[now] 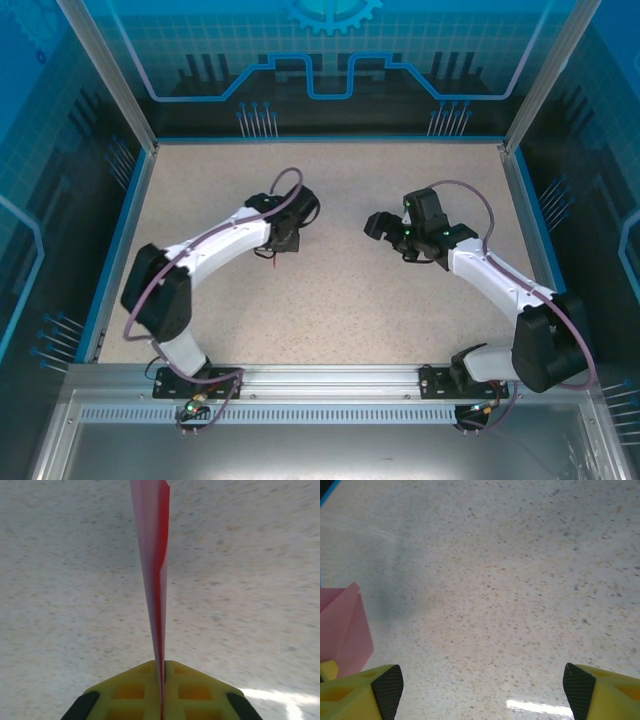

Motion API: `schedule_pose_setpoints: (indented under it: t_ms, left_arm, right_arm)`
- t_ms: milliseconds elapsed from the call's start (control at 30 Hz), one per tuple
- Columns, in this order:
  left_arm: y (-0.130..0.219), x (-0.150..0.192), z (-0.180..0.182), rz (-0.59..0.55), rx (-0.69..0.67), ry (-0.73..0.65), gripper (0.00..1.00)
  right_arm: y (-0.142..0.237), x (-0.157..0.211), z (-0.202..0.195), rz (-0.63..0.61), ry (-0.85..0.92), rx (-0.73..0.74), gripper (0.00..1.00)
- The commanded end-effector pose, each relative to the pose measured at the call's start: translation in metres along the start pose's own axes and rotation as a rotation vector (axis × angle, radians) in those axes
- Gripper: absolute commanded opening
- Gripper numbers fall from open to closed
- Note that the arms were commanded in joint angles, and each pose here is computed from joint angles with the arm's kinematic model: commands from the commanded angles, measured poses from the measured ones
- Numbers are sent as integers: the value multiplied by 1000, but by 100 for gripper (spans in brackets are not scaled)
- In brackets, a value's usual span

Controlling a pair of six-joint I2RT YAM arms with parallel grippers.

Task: Fold a paper plane with a square sheet of paper (pick it up from the middle)
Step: Turn over the paper at the center of the table.

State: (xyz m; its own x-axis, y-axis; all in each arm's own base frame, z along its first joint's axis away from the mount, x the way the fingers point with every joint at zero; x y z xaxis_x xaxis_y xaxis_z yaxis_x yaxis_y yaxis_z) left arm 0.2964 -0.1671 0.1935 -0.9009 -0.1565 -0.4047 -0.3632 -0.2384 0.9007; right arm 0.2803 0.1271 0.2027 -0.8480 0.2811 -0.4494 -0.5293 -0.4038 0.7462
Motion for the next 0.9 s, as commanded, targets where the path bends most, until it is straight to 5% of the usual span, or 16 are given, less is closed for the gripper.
schedule_pose_setpoints:
  t_ms: [0, 200, 467, 633, 867]
  left_arm:
    - [-8, 4, 4, -18, -196, -88, 10]
    - [-34, 12, -37, 98, 15, -50, 23]
    - [-22, 13, -72, 248, 462, 0, 61]
    - [-9, -5, -47, 265, 672, 119, 80]
    - [-28, -19, 32, 201, 617, 392, 92]
  right_arm:
    - [4, 8, -6, 12, 12, 71, 87]
    - [2, 9, -10, 14, -9, 95, 87]
    - [0, 11, -11, 23, -2, 107, 87]
    - [-13, 18, 10, 54, 117, 132, 85]
    - [-58, 50, 91, 160, 365, 53, 74]
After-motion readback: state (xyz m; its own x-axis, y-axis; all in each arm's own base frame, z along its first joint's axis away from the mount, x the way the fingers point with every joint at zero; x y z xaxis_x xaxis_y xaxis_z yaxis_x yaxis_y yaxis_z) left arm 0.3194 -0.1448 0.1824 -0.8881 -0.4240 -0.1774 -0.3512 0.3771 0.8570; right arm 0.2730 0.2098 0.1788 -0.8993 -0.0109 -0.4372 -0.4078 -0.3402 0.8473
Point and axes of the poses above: each hand's point on the last joint's axis, 136 mm out from that joint toward the fingers, its own y axis back along the fingers, its own z axis along the line the jaws close on, x = y × z, the point moved 9 cm from there along y, back along the fingers, and after that the axes turned 10 degrees about y, right-handed, at the moved point
